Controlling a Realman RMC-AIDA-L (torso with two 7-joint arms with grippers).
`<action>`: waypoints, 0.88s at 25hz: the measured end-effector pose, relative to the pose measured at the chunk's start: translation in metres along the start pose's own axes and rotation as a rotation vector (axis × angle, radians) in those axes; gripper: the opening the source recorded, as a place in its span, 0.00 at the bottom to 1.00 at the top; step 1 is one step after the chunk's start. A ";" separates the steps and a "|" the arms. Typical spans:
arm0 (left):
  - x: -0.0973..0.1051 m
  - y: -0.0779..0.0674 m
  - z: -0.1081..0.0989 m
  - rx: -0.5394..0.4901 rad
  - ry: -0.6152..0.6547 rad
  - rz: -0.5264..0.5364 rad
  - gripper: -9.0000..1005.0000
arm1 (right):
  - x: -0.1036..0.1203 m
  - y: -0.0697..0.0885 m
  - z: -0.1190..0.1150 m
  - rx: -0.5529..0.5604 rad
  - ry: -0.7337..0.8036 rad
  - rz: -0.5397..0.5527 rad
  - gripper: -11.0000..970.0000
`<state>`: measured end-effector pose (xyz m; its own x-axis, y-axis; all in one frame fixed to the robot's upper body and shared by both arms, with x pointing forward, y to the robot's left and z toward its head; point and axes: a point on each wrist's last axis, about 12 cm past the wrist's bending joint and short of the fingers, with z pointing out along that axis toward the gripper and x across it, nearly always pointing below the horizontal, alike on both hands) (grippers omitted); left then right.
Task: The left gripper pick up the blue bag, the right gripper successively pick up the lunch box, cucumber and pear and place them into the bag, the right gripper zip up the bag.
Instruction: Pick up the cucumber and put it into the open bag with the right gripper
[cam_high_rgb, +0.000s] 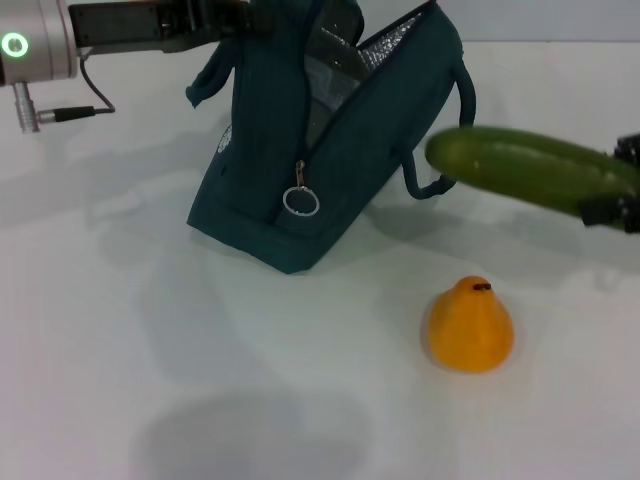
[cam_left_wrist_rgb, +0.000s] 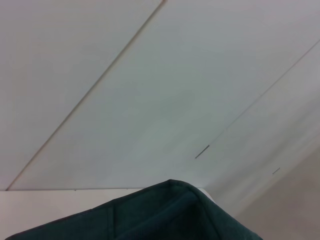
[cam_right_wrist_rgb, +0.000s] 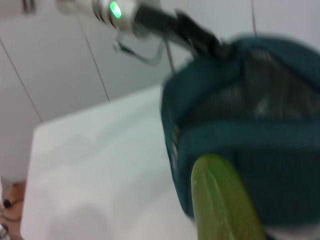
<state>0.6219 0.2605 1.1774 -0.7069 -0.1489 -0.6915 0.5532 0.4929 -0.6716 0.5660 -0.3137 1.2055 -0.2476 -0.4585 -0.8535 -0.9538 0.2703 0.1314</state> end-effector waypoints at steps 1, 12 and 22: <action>-0.001 -0.001 0.001 0.002 0.001 0.002 0.07 | -0.004 0.000 -0.001 -0.003 -0.023 -0.014 0.58; -0.004 -0.005 0.007 0.018 0.008 0.010 0.07 | -0.058 -0.018 0.032 0.021 -0.021 -0.115 0.58; -0.004 -0.006 0.007 0.020 0.007 0.001 0.07 | -0.093 -0.029 0.050 0.093 0.254 -0.196 0.58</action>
<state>0.6245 0.2527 1.1820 -0.7094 -0.1429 -0.6902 0.5623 0.4756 -0.6765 0.6250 -0.2362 1.2562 -0.1063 -0.7027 -0.7035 -0.9708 0.2263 -0.0793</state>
